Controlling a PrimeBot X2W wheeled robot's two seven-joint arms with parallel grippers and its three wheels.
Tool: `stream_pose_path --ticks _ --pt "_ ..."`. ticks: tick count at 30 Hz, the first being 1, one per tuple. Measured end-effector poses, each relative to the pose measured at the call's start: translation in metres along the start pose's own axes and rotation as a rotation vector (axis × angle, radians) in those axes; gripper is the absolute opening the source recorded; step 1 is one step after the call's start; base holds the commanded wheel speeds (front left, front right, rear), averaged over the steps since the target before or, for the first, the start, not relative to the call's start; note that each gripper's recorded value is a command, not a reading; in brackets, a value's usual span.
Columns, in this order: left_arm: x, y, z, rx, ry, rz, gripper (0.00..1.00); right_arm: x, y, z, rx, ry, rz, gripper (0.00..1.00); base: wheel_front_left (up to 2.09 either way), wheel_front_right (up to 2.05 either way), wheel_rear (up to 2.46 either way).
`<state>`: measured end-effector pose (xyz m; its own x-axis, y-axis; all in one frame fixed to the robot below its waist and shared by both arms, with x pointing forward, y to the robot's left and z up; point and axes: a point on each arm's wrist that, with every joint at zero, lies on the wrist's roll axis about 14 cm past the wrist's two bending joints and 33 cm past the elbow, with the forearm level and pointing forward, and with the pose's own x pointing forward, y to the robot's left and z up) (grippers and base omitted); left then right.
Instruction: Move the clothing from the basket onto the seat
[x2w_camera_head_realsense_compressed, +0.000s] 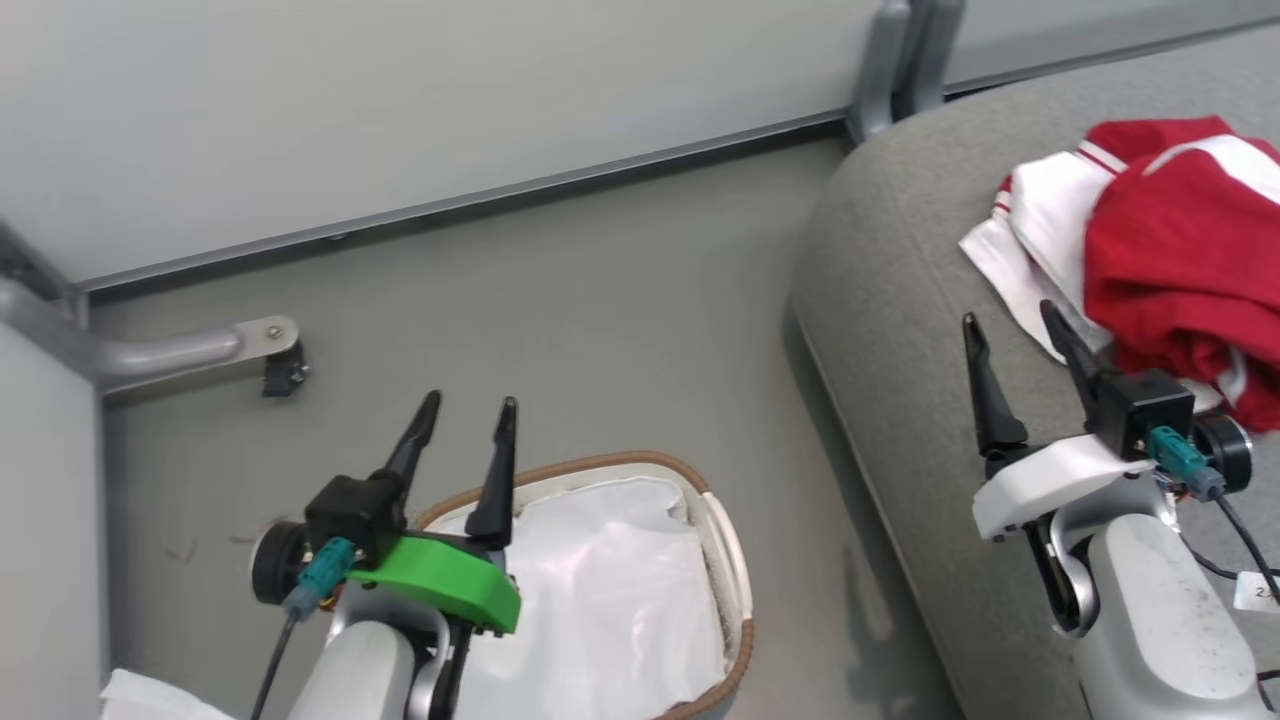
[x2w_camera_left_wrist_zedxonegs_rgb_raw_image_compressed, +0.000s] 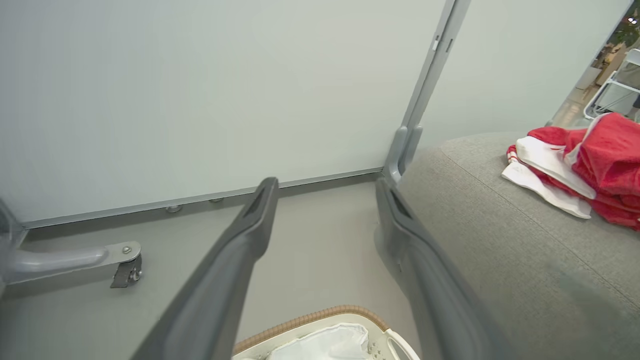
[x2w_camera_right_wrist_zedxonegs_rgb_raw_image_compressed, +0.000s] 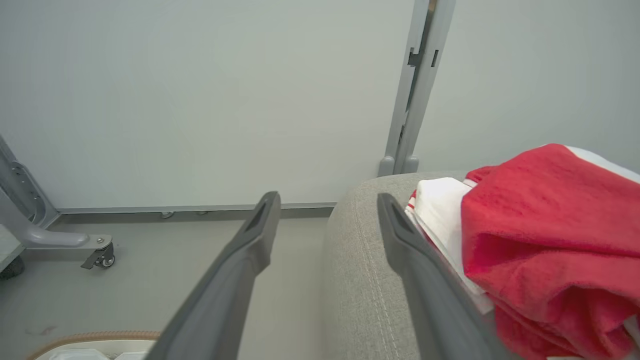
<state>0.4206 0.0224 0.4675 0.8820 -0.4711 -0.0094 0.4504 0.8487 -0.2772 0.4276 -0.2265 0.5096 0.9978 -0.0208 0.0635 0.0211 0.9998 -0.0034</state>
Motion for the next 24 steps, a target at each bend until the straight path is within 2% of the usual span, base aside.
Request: stream_pose_path --ticks 4,12,18,24 --pt "-0.017 0.039 0.010 0.020 -0.026 0.143 1.00 0.011 0.032 0.000 0.040 -0.008 0.068 1.00 0.00 0.00 0.00" --pt "-0.063 0.098 0.013 0.040 -0.030 0.371 1.00 0.021 0.066 -0.004 0.085 -0.004 0.137 1.00 0.00 0.00 0.00" --pt "-0.090 0.117 0.009 0.040 -0.017 0.457 1.00 0.011 0.073 -0.012 0.096 0.025 0.153 1.00 0.00 0.00 0.00" --pt "-0.107 0.119 0.004 0.038 -0.003 0.490 1.00 -0.006 0.079 -0.023 0.108 0.063 0.170 1.00 0.00 0.00 0.00"
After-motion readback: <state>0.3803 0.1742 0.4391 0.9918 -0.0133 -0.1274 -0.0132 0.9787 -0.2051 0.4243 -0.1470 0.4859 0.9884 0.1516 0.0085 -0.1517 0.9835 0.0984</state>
